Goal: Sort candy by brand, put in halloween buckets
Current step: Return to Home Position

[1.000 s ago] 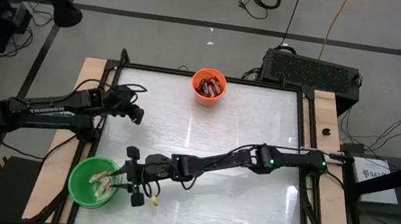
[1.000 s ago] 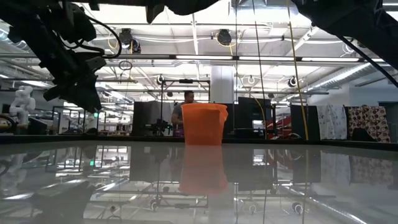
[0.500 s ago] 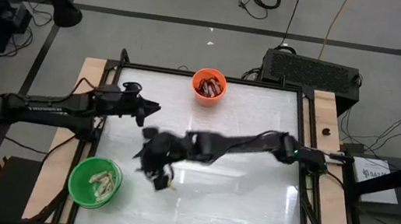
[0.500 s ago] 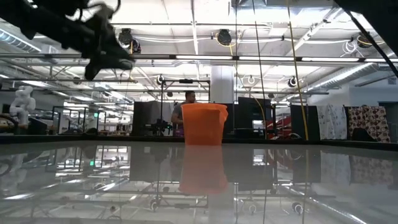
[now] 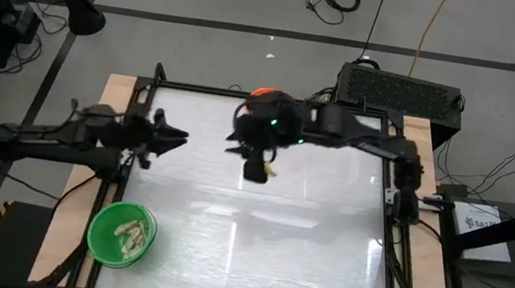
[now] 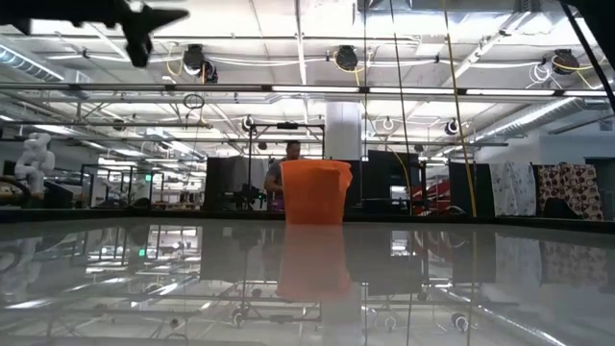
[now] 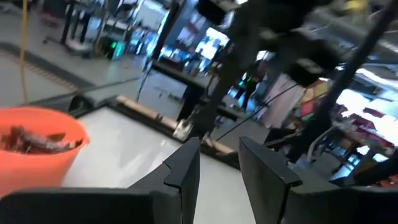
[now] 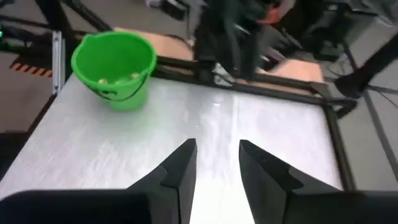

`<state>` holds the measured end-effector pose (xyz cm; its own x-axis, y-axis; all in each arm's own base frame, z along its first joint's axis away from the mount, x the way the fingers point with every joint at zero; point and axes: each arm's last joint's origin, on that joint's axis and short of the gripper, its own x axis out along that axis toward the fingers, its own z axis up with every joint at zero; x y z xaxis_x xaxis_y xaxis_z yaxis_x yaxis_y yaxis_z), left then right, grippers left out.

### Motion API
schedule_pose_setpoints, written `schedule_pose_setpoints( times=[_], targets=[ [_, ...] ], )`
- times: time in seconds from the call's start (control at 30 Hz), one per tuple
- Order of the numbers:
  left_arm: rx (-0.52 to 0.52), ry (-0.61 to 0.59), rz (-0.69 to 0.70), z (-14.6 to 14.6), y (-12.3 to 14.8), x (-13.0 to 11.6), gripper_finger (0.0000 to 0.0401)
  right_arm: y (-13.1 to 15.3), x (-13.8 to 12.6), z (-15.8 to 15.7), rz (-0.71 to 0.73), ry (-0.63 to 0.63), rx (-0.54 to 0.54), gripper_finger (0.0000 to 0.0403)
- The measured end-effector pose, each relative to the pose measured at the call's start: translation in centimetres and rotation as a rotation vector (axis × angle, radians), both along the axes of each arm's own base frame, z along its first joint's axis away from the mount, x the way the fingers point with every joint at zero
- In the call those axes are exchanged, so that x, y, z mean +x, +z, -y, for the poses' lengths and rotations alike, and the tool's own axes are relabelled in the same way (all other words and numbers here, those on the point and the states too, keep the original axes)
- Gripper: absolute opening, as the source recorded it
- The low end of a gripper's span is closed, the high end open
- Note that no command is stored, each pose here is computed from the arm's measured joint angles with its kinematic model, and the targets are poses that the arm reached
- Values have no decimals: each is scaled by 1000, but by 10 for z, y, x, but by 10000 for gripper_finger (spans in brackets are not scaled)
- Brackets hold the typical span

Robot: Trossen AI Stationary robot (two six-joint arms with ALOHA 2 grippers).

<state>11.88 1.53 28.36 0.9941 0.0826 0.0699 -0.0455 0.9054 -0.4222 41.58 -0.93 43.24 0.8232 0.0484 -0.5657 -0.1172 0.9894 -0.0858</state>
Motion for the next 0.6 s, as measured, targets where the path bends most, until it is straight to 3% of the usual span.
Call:
schedule_pose_setpoints(
  times=[0.27,0.47,0.6],
  targets=[
    [4,9,29,7,-8,-32,118,27,-46,9,-54,-143,-78,86],
    [-31,20,-17,9,-32,-36,118,37,-88,10,-59,-160,-68,72],
    [-33,12,-56,10,-49,-34,118,32,-123,13,29,-198,-39,66]
  ],
)
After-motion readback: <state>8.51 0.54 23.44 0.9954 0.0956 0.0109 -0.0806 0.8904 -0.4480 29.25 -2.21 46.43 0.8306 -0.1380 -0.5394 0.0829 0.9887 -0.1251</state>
